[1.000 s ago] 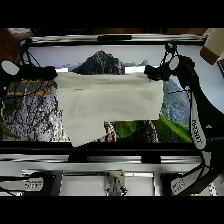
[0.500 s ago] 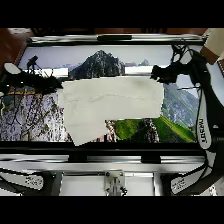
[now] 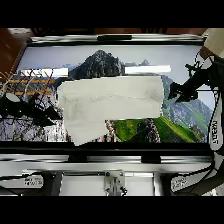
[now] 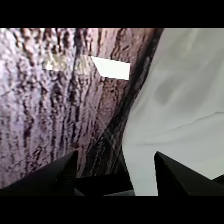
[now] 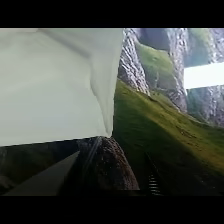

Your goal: Fold the shirts.

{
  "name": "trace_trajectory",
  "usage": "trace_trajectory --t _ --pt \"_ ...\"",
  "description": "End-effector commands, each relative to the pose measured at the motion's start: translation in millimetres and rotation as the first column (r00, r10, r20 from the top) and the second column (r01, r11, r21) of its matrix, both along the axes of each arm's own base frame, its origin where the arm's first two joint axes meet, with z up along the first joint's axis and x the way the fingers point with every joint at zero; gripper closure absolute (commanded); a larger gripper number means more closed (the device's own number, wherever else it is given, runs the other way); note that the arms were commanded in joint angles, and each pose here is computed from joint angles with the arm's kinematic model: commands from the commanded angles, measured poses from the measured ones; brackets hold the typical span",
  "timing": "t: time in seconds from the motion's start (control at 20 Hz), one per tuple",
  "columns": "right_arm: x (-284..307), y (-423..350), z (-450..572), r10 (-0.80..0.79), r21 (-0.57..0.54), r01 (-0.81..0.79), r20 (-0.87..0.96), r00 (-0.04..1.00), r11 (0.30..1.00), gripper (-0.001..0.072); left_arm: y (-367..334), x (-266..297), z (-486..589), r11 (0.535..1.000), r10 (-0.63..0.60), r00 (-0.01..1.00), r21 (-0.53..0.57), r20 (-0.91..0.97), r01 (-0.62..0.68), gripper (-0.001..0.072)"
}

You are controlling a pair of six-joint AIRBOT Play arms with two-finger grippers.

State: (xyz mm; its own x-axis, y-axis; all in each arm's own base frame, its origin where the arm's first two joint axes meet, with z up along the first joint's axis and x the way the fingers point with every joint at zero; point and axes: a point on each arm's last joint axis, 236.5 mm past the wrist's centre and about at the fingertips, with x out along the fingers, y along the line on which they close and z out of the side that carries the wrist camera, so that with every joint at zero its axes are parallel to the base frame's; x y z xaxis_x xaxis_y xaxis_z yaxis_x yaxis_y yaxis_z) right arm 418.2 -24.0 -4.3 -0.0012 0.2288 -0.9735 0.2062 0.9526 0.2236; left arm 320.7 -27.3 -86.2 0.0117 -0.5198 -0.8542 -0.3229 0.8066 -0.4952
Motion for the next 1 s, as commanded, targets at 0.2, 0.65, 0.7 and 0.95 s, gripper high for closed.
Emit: trace_trajectory --t 0.2,0.65,0.7,0.95 --pt "-4.3 -2.3 -7.2 -0.004 0.0 0.004 -0.016 1.0 1.0 0.0217 -48.3 -2.2 -25.6 0.998 0.015 0.998 -0.054 0.056 -0.012 0.0168" --pt "-34.8 12.8 -70.7 0.01 0.058 -0.005 -0.097 0.995 0.998 0.0207 -64.7 1.6 -15.7 0.997 -0.003 0.996 -0.077 0.085 0.01 0.0676" --pt "-31.1 14.2 -77.9 0.0 0.061 0.005 -0.076 0.997 0.998 0.0207 -64.5 2.3 -13.9 0.997 -0.003 0.996 -0.076 0.091 0.01 0.0676" --pt "-16.7 36.8 -102.3 -0.016 0.164 0.023 -0.044 0.999 0.986 0.0207 -64.4 3.3 -11.0 0.997 -0.004 0.995 -0.075 0.101 0.011 0.0676"
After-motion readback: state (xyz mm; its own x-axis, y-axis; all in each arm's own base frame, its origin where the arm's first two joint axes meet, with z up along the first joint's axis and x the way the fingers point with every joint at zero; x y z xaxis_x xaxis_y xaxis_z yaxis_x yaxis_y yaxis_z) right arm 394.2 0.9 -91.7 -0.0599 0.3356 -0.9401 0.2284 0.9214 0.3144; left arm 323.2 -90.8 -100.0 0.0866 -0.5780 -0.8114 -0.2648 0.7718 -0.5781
